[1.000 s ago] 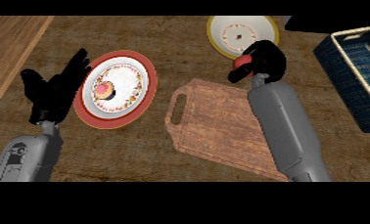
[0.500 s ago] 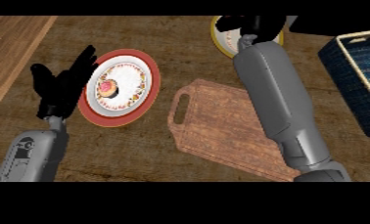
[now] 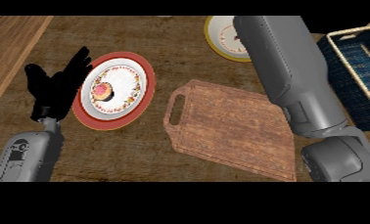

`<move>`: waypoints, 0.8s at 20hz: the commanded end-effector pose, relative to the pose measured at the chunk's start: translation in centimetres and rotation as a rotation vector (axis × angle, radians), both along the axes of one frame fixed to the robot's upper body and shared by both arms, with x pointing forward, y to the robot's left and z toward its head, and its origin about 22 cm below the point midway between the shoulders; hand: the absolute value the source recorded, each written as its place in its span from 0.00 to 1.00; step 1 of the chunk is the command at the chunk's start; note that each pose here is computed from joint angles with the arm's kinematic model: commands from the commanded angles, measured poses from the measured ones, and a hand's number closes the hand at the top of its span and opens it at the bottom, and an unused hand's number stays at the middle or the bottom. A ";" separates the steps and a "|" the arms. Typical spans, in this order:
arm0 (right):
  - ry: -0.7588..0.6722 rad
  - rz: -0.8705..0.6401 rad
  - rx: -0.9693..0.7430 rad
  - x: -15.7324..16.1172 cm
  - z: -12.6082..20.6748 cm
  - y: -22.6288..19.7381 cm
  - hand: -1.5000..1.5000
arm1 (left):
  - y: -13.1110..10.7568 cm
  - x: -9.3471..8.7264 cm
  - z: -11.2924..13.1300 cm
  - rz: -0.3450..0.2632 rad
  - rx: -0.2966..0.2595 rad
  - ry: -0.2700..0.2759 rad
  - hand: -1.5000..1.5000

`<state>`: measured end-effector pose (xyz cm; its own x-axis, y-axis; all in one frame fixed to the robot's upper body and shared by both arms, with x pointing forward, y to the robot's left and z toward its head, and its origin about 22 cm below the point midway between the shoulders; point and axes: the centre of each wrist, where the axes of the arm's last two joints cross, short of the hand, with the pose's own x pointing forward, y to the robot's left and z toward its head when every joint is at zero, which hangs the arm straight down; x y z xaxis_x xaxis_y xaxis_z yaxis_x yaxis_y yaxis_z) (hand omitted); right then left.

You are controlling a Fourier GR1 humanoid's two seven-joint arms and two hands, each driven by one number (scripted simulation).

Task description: Pick the bell pepper from the cutting board and place it in the basket

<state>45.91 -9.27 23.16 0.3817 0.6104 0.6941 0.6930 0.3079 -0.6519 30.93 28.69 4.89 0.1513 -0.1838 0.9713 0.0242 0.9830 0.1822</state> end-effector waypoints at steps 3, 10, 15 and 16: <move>-0.045 -0.172 0.056 1.0 5.1 -1.4 1.00 | 0.8 0.2 0.6 0.012 0.001 -0.011 0.50; -0.080 -0.285 -0.003 2.0 7.2 -6.0 1.00 | 1.5 0.4 1.0 0.013 0.006 -0.011 0.50; -0.059 -0.388 -0.042 2.2 8.1 -8.7 1.00 | -0.3 0.5 -0.2 0.005 -0.003 -0.007 0.50; -0.020 -0.442 -0.057 2.2 8.3 -10.2 1.00 | 1.7 -0.1 0.1 0.001 -0.002 -0.014 0.50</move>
